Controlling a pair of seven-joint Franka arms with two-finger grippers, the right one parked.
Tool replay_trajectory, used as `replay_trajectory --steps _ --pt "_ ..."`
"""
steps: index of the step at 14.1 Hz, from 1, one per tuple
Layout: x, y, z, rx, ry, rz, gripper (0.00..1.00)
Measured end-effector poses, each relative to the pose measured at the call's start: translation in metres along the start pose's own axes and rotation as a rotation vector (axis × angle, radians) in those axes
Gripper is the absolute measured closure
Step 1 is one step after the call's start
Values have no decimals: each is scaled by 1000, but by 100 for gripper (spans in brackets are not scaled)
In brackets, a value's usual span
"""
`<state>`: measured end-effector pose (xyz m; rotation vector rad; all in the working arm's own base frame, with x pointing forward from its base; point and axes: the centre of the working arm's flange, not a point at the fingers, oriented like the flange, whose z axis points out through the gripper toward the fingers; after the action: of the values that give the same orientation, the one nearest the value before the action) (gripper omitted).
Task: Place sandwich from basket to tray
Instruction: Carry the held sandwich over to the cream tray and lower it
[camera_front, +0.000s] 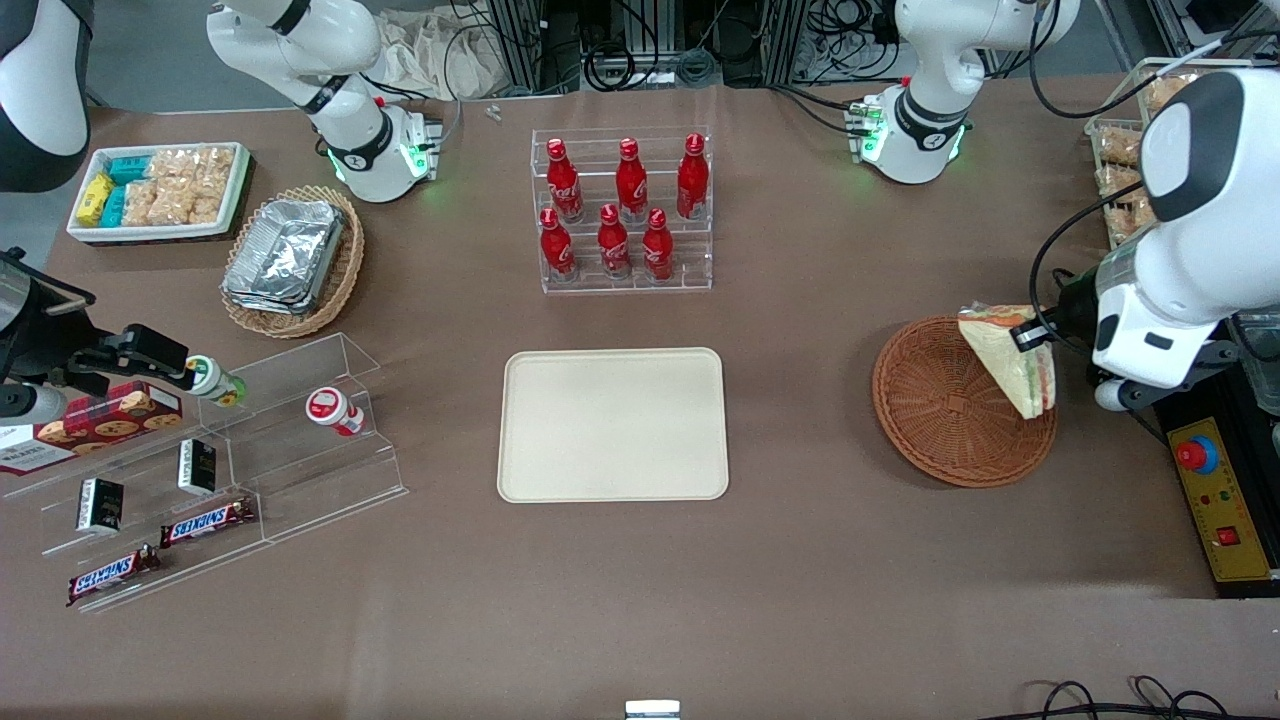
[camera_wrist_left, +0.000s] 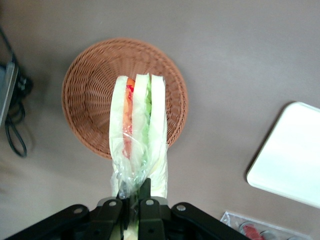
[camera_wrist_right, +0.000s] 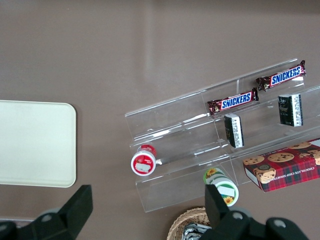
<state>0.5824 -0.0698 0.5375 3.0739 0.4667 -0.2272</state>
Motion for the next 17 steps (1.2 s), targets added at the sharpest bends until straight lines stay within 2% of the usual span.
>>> replay_trajectory --steps 2,5,9,10,13,15,17 --pt "-9 19 -1 -1 2 127 90" --pt "-43 88 9 3 -9 280 90" --pt "-80 175 43 -16 4 443 90" --pt "-86 195 57 -9 9 467 90" --pt "-104 257 121 41 39 485 90" --pt "-111 287 169 55 35 470 90" --pt "-107 304 205 46 14 459 90"
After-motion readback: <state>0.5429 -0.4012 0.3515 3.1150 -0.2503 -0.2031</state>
